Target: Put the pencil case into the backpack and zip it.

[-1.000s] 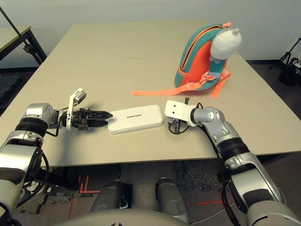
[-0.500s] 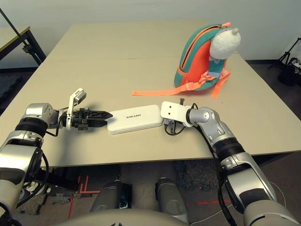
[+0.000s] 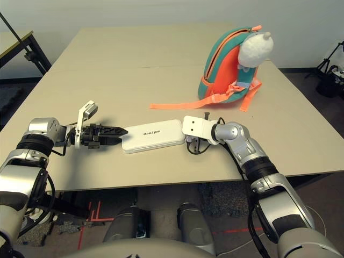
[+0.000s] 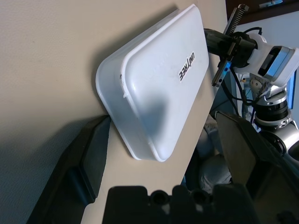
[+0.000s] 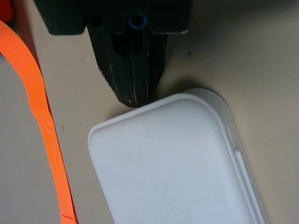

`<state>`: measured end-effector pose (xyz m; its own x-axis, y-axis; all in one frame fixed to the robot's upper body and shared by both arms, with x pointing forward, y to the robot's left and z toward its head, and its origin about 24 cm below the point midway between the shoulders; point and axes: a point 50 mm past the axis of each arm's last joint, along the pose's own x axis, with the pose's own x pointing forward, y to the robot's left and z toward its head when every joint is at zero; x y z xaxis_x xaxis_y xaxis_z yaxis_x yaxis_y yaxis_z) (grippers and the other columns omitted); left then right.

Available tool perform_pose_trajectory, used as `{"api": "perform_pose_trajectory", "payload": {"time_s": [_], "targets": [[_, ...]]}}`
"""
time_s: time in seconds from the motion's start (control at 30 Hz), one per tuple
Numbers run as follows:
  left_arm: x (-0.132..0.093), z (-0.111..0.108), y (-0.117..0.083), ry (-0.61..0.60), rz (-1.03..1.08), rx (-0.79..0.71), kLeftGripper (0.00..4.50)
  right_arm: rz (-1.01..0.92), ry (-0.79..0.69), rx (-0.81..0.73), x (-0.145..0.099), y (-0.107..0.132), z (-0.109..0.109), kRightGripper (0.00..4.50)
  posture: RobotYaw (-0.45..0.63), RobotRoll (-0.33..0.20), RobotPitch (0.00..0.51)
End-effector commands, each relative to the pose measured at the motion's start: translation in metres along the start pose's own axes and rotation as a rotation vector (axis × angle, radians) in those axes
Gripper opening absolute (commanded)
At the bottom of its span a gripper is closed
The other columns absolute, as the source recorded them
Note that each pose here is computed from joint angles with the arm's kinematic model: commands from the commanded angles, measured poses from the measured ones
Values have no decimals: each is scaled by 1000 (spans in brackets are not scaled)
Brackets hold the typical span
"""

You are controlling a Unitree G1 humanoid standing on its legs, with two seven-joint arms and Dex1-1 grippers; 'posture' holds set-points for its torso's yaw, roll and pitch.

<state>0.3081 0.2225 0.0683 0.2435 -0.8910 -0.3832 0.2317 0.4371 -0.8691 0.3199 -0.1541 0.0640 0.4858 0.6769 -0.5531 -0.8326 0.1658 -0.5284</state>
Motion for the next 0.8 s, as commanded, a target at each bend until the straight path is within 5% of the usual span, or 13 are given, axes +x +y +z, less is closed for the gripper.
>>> {"api": "perform_pose_trajectory", "payload": {"time_s": [0.03, 0.8], "targets": [[3, -1, 1, 14, -7, 14, 4500, 56, -76, -50, 13, 6, 21, 48, -195, 0, 10], [1, -4, 8, 28, 36, 38, 4500, 62, -76, -69, 11, 3, 23, 48, -199, 0, 4]]}}
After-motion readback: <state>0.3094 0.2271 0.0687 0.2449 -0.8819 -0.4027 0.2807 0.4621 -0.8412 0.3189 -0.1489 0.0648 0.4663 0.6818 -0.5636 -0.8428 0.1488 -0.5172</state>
